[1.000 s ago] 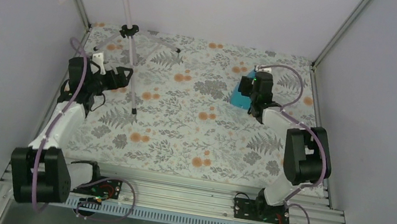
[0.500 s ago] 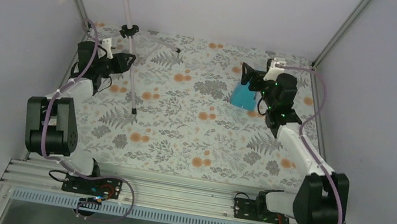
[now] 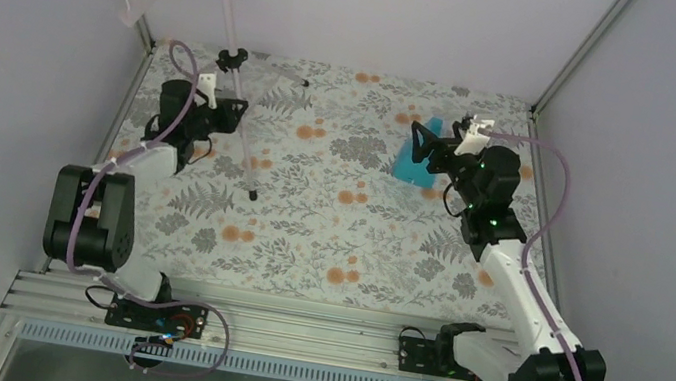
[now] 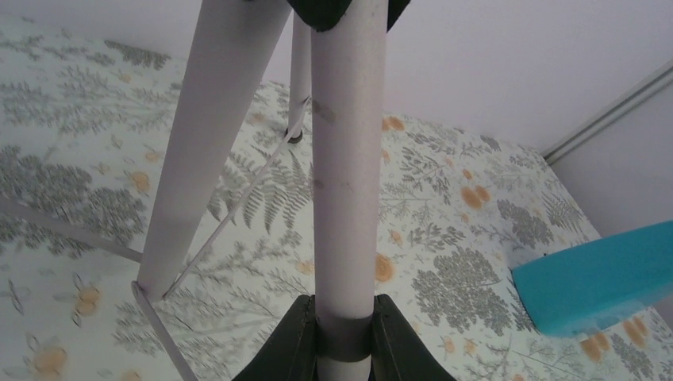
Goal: Pack up the instrument practice props
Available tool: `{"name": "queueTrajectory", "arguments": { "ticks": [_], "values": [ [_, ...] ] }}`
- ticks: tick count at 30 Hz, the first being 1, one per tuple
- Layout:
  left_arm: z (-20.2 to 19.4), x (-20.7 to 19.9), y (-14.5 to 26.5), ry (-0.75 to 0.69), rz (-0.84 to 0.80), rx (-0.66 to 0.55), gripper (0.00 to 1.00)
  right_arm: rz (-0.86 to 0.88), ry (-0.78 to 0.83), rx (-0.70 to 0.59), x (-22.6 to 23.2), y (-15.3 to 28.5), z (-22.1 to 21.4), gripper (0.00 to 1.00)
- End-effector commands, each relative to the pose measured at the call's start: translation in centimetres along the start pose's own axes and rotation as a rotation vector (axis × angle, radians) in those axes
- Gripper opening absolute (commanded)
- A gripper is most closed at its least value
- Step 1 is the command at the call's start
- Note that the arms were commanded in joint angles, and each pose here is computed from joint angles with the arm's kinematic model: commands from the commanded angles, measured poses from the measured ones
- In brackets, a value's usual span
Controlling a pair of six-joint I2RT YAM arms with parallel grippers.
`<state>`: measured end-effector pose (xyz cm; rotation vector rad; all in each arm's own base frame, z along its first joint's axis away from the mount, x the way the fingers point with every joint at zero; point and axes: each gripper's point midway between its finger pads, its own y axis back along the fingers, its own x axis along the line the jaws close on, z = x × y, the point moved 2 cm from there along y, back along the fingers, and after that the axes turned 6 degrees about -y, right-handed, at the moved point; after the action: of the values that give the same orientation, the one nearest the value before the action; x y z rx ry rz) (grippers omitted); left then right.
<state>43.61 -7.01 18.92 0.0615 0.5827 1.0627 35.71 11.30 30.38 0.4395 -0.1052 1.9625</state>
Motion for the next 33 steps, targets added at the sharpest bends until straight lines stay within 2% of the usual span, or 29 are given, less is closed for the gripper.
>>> {"name": "queueTrajectory", "arguments": {
  "ticks": [1,10,13,18,24,27,29,31,33],
  "values": [
    [0.1,-4.4,0.9,0.009,0.027,-0.07,0.02,0.029,0.008,0.021,1.0,1.3,-0.6,1.0],
    [-4.2,-15.1,1.8,0.21,0.131,-0.139,0.02,0.094,-0.058,0.061,3.7,2.5,-2.2,1.0],
    [-6.2,-18.6,1.5,0.255,0.17,-0.129,0.02,0.125,-0.065,0.062,5.0,2.8,-2.1,1.0],
    [-10.0,-24.2,0.7,0.299,0.154,-0.089,0.03,0.157,-0.068,0.074,6.9,3.2,-1.4,1.0],
    [-11.8,-28.7,-0.4,0.28,0.084,-0.043,0.04,0.216,-0.067,0.062,9.2,4.0,0.1,1.0],
    [-12.0,-29.5,-0.4,0.267,0.038,-0.034,0.21,0.257,-0.068,0.06,10.3,4.2,0.7,1.0],
    [-11.8,-29.9,-0.1,0.249,0.003,-0.035,0.39,0.278,-0.07,0.064,11.0,4.2,1.0,1.0],
    [-11.5,-30.1,0.4,0.231,-0.02,-0.037,0.61,0.298,-0.071,0.067,11.6,4.1,1.2,1.0],
    [-11.0,-30.3,1.1,0.196,-0.043,-0.038,0.77,0.317,-0.07,0.07,12.2,3.9,1.5,1.0]
  ]
}}
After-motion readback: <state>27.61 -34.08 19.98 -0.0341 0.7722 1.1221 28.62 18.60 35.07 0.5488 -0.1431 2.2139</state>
